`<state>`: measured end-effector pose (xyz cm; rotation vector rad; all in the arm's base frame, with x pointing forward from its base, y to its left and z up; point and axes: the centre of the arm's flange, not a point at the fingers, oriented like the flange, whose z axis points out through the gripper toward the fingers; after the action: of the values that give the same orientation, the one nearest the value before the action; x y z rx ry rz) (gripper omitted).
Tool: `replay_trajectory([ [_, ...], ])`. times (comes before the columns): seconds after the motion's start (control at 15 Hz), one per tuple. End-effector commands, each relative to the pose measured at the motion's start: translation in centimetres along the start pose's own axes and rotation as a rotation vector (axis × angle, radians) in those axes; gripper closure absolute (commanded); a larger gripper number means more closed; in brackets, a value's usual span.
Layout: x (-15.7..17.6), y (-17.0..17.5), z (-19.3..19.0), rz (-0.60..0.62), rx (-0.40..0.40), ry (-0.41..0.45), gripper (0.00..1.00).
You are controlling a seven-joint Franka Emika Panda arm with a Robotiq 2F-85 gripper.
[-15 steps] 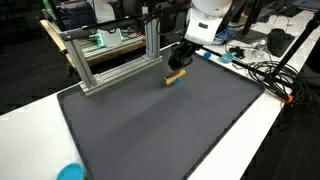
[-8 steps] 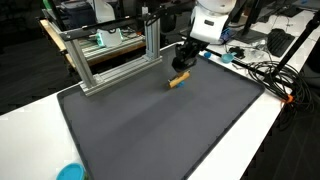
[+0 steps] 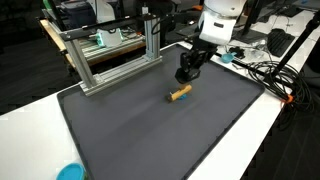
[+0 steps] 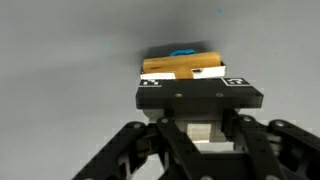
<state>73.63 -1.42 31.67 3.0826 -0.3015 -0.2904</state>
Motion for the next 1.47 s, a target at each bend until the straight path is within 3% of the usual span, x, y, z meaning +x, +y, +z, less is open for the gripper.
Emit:
replay_trajectory([
  [0.0,-0.4,0.1,1.0,0.013,-0.063,0.0,0.78],
  [0.2,-0.1,0.7,1.2,0.01,-0.142,0.004,0.78],
  [0.8,0.7,1.9,2.1,0.14,-0.231,0.034,0.78],
  [1.0,-0.4,1.0,0.8,0.116,-0.156,-0.04,0.78],
  [1.4,-3.3,0.2,-4.1,-0.01,-0.1,-0.021,0.78],
])
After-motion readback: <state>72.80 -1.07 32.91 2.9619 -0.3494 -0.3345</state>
